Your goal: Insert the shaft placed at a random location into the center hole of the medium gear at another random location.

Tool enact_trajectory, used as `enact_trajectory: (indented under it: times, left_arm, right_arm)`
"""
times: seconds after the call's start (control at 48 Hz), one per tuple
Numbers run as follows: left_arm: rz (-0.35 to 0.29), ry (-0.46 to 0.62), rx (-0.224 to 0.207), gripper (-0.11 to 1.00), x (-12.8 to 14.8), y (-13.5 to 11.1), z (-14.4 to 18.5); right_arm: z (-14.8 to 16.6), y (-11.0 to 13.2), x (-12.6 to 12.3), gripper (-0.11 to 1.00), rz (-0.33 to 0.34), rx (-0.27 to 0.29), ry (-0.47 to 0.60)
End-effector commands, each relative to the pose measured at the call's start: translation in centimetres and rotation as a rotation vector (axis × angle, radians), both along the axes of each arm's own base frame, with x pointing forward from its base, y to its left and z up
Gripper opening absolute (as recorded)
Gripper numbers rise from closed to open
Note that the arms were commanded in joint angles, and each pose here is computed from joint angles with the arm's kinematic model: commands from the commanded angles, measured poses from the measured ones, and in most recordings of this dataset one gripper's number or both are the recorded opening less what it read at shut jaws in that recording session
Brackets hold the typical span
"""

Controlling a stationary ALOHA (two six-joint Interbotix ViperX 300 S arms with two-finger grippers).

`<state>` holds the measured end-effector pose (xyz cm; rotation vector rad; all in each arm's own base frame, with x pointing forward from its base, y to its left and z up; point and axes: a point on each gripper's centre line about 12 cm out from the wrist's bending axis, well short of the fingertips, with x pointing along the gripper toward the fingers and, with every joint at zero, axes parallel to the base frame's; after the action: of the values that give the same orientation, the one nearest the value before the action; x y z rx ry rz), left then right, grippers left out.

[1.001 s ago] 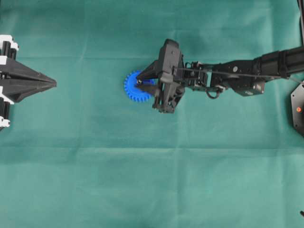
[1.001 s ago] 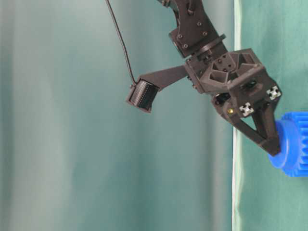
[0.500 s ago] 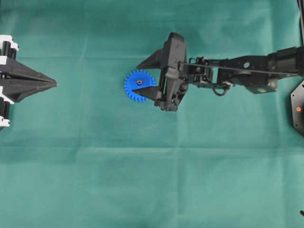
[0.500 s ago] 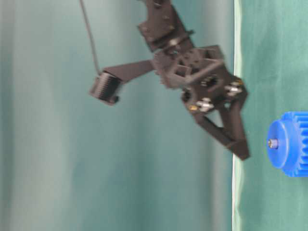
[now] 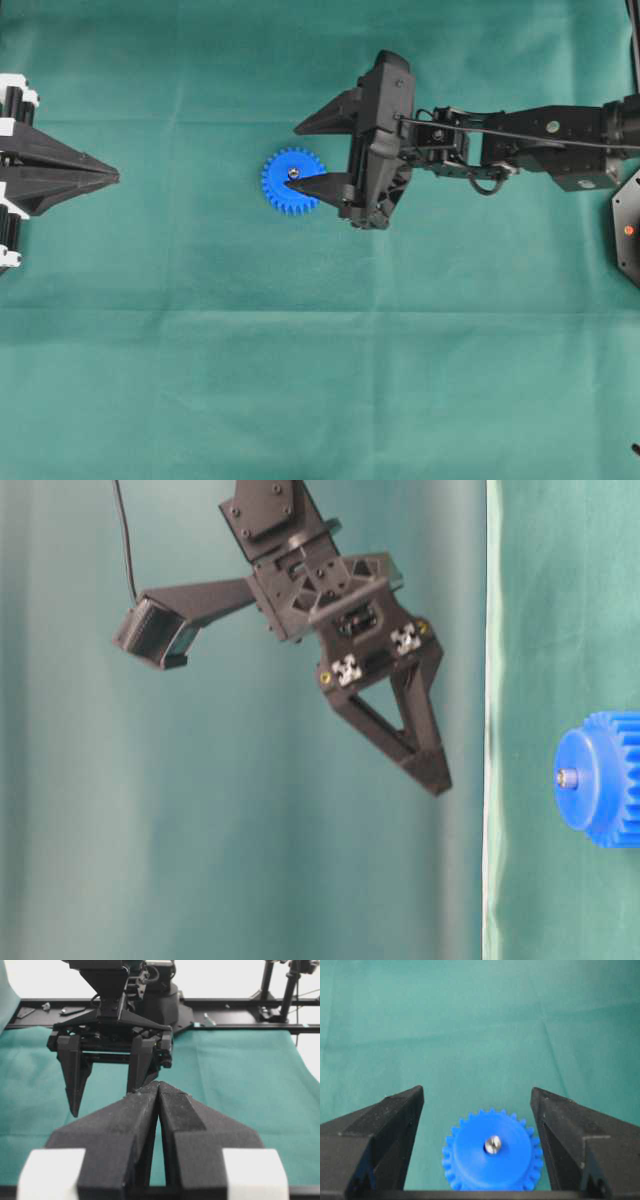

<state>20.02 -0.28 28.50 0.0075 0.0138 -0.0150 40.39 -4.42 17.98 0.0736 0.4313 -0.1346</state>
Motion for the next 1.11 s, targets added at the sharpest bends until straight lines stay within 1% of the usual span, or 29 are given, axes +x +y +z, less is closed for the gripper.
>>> enact_trajectory:
  times: [0.0,0.25,0.375,0.459,0.688,0.897,1.084]
  left_arm:
    - [-0.002,-0.014,0.001,0.00,0.3,0.0,0.6]
    - [-0.002,-0.011,0.001,0.00,0.2,0.0,0.6]
    - [-0.003,-0.011,0.000,0.00,0.2,-0.1,0.6]
    - [-0.002,-0.011,0.001,0.00,0.2,0.0,0.6]
    - [-0.002,-0.009,0.001,0.00,0.3,0.0,0.6]
    - [-0.002,-0.008,0.000,0.00,0.3,0.0,0.6]
    - [-0.003,-0.006,0.001,0.00,0.2,-0.1,0.5]
  right_arm:
    - [1.6,0.1,-0.6,0.83,0.002,-0.011,-0.042]
    - [2.0,0.3,-4.0,0.83,-0.011,0.007,-0.044]
    - [2.2,0.5,-6.1,0.83,-0.015,0.011,-0.049]
    - [2.4,0.7,-7.4,0.83,-0.018,0.013,-0.061]
    - [3.3,0.9,-10.3,0.83,-0.019,0.010,-0.101]
    - [3.8,1.2,-12.3,0.83,-0.018,0.008,-0.127]
    - [4.0,1.1,-12.9,0.83,-0.022,0.006,-0.136]
